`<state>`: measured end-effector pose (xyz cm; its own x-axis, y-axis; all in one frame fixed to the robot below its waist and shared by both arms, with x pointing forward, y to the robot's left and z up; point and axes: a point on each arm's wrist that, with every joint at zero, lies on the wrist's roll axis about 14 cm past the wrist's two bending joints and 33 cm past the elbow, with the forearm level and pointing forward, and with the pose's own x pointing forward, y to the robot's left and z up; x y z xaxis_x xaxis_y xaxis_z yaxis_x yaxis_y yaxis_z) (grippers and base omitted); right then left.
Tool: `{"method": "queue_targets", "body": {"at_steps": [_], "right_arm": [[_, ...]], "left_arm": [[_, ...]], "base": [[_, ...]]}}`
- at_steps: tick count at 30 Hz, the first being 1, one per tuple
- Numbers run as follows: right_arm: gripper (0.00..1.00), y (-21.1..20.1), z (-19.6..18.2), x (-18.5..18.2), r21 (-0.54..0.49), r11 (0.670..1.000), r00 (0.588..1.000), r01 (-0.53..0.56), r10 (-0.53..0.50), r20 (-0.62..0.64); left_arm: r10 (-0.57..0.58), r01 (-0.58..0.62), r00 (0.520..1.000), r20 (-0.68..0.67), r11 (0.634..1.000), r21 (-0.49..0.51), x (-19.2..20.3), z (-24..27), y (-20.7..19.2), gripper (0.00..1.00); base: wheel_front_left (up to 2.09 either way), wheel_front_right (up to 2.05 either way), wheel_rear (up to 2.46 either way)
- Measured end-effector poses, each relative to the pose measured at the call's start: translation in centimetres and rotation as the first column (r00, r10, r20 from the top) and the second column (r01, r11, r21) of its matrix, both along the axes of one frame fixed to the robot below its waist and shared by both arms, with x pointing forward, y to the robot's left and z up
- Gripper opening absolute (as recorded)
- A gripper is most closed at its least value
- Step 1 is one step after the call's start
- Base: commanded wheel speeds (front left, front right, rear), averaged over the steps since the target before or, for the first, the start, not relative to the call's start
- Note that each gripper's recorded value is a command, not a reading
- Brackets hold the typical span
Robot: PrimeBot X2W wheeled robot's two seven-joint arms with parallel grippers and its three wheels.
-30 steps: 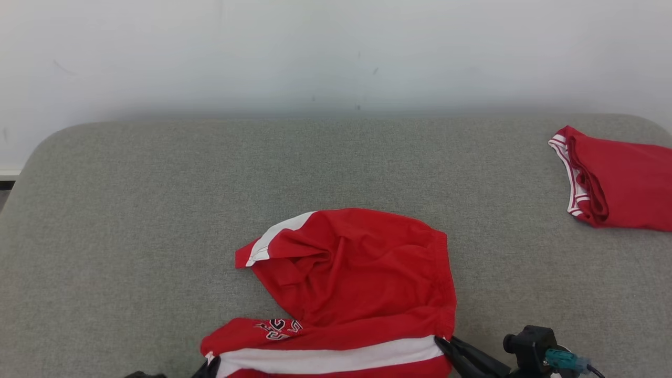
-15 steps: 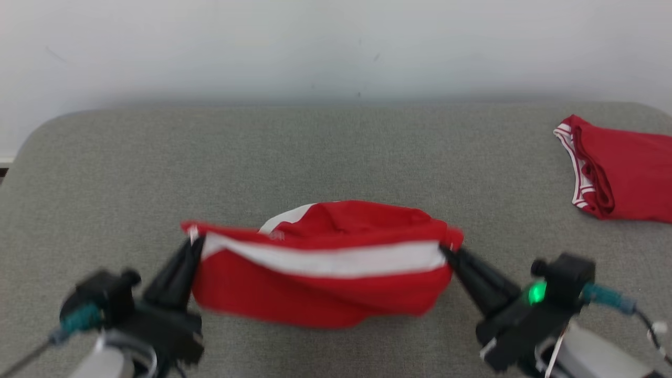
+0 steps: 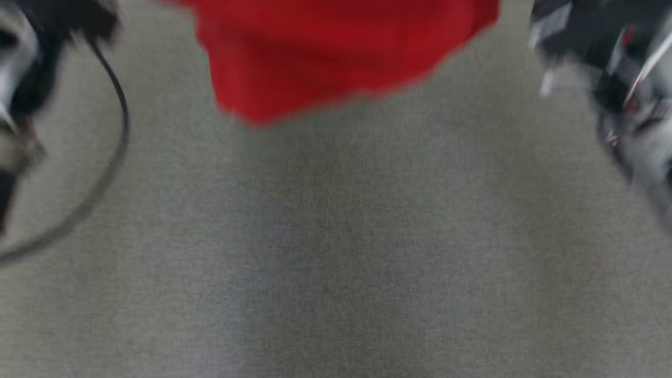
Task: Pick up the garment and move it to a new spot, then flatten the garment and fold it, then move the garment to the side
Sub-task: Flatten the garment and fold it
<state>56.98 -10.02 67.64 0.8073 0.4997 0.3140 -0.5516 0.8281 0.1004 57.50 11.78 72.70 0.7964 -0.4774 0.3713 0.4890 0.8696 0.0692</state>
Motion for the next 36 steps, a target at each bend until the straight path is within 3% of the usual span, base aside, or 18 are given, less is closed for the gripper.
{"method": "queue_targets", "body": {"at_steps": [4,9,14,19,27,36], "right_arm": [[0.0,-0.3,3.8,4.7,0.019,0.999,0.998,0.036,-0.037,0.051],[0.0,-0.6,4.5,9.6,-0.014,0.996,0.994,0.09,-0.089,0.064],[0.0,-1.3,2.3,13.9,-0.069,0.987,0.988,0.148,-0.145,0.045],[0.0,-1.6,-2.6,16.0,-0.105,0.981,0.986,0.165,-0.168,-0.021],[0.0,-1.1,-8.7,14.4,-0.112,0.986,0.982,0.124,-0.138,-0.127],[0.0,-1.4,-15.5,7.1,-0.131,0.99,0.962,0.048,-0.082,-0.262]], "left_arm": [[0.0,-0.001,0.998,0.056,1.0,0.018,4.0,2.5,-0.8,0.0],[0.027,-0.029,0.999,0.041,0.999,0.035,9.1,1.6,-1.1,0.0],[0.04,-0.04,0.999,0.018,0.999,0.021,13.6,-0.7,-1.6,0.0],[0.027,-0.028,0.998,-0.054,1.0,-0.008,15.9,-5.6,-2.0,0.0],[-0.017,0.008,0.99,-0.142,0.998,-0.061,14.5,-11.5,-2.5,0.0],[-0.026,0.007,0.962,-0.272,0.997,-0.072,8.0,-17.6,-1.1,0.0]], "base": [[0.0,0.0,0.0],[0.0,0.0,0.0],[0.0,0.0,0.0],[0.0,0.0,0.0],[0.0,0.0,0.0],[0.0,0.0,0.0]]}}
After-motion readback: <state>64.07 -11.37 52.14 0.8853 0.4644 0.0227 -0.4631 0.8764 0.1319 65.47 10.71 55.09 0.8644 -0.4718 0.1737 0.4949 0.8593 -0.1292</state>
